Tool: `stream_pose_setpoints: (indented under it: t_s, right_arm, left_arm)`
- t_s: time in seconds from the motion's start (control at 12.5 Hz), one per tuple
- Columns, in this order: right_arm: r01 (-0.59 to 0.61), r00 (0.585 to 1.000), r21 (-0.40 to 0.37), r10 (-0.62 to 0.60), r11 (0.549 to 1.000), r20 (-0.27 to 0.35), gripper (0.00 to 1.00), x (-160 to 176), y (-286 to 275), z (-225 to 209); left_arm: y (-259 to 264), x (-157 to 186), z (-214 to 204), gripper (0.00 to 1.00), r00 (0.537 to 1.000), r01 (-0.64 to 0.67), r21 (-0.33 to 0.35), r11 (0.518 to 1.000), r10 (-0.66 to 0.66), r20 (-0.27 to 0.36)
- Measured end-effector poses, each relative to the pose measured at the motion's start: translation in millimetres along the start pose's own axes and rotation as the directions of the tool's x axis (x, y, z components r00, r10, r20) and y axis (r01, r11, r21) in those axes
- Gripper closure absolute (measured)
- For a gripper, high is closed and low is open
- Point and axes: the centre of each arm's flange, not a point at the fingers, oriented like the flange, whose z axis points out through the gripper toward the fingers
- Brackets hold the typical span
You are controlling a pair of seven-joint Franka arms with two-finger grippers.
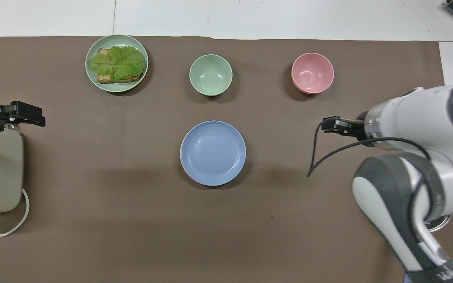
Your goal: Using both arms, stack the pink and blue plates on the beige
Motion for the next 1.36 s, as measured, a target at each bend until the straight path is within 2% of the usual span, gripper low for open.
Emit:
stream_pose_setpoints:
  t_s: [0.24, 0.56, 0.88, 1.36]
  right_arm:
    - [0.019, 1.0, -0.019, -0.018, 1.0, 0.025, 0.0, 18.7, 55.1, -57.4]
    - [0.023, 0.995, -0.034, -0.019, 0.999, 0.101, 0.0, 22.9, 58.3, -111.2]
    - [0.033, 0.991, -0.035, -0.028, 0.999, 0.13, 0.0, 38.7, 49.8, -113.8]
    - [0.049, 0.988, -0.036, -0.043, 0.998, 0.146, 0.0, 33.2, 42.2, -113.2]
  left_arm:
    - [0.0, 0.0, 0.0, 0.0, 1.0, 0.0, 0.0, 1.0, 0.0, 0.0]
    - [0.0, 0.0, 0.0, 0.0, 1.0, 0.0, 0.0, 1.0, 0.0, 0.0]
    - [0.0, 0.0, 0.0, 0.0, 1.0, 0.0, 0.0, 1.0, 0.0, 0.0]
    - [0.0, 0.0, 0.0, 0.0, 1.0, 0.0, 0.0, 1.0, 0.0, 0.0]
